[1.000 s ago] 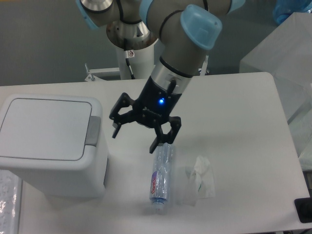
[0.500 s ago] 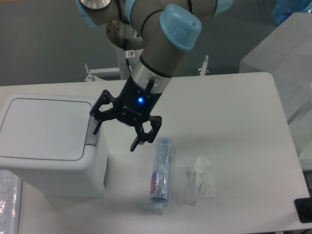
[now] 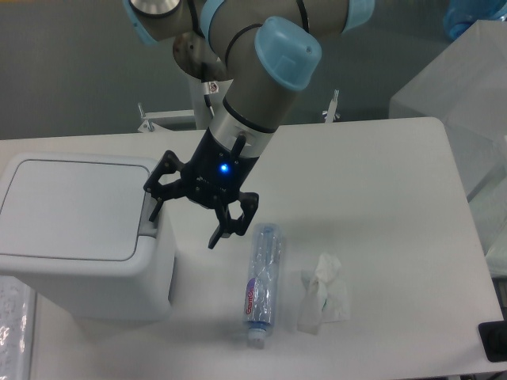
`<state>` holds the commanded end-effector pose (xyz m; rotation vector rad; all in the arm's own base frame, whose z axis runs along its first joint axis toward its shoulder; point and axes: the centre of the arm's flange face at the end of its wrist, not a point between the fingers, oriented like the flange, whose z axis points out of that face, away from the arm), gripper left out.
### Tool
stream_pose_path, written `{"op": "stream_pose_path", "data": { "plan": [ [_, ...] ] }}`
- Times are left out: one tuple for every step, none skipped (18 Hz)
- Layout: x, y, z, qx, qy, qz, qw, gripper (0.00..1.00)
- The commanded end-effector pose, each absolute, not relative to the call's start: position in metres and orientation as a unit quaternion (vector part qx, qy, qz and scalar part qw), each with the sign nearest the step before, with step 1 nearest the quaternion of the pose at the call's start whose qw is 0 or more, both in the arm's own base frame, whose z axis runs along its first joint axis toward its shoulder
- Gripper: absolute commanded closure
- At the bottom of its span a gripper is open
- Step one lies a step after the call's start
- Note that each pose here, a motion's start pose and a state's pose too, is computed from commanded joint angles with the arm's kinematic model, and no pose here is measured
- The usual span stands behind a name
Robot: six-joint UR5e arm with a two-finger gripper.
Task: Open the trash can
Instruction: 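Press the gripper finger against the lid's edge to tip it open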
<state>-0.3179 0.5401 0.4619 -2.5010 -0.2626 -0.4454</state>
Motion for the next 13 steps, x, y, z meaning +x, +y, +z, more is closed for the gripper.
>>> {"op": "stream_pose_path", "data": {
  "plan": [
    [-0.3178,0.5400,0.4611,-0.937,-0.099,-0.167,0.289,0.00],
    [-0.3181,0.5403,0.4602,-0.937,-0.099,-0.168,0.289,0.00],
    [-0.3179,0.5401,0.4589,-0.938,-0.098,-0.168,0.288,0.00],
    [-0.3174,0.5397,0.4590,-0.938,-0.098,-0.168,0.288,0.00],
    [-0.3173,0.5396,0.4582,-0.938,-0.098,-0.168,0.288,0.00],
    [-0.3175,0.5398,0.4566,-0.938,-0.098,-0.169,0.287,0.00],
    [-0.3175,0.5398,0.4565,-0.938,-0.098,-0.169,0.287,0.00],
    [-0.3174,0.5397,0.4560,-0.938,-0.098,-0.169,0.287,0.00],
    [-0.3178,0.5398,0.4535,-0.938,-0.098,-0.168,0.287,0.00],
    [-0.3175,0.5396,0.4535,-0.938,-0.097,-0.165,0.290,0.00],
    [-0.3174,0.5395,0.4515,-0.937,-0.096,-0.163,0.293,0.00],
    [-0.3171,0.5392,0.4517,-0.937,-0.096,-0.161,0.295,0.00],
    [-0.3170,0.5392,0.4516,-0.937,-0.098,-0.162,0.294,0.00]
  ]
}}
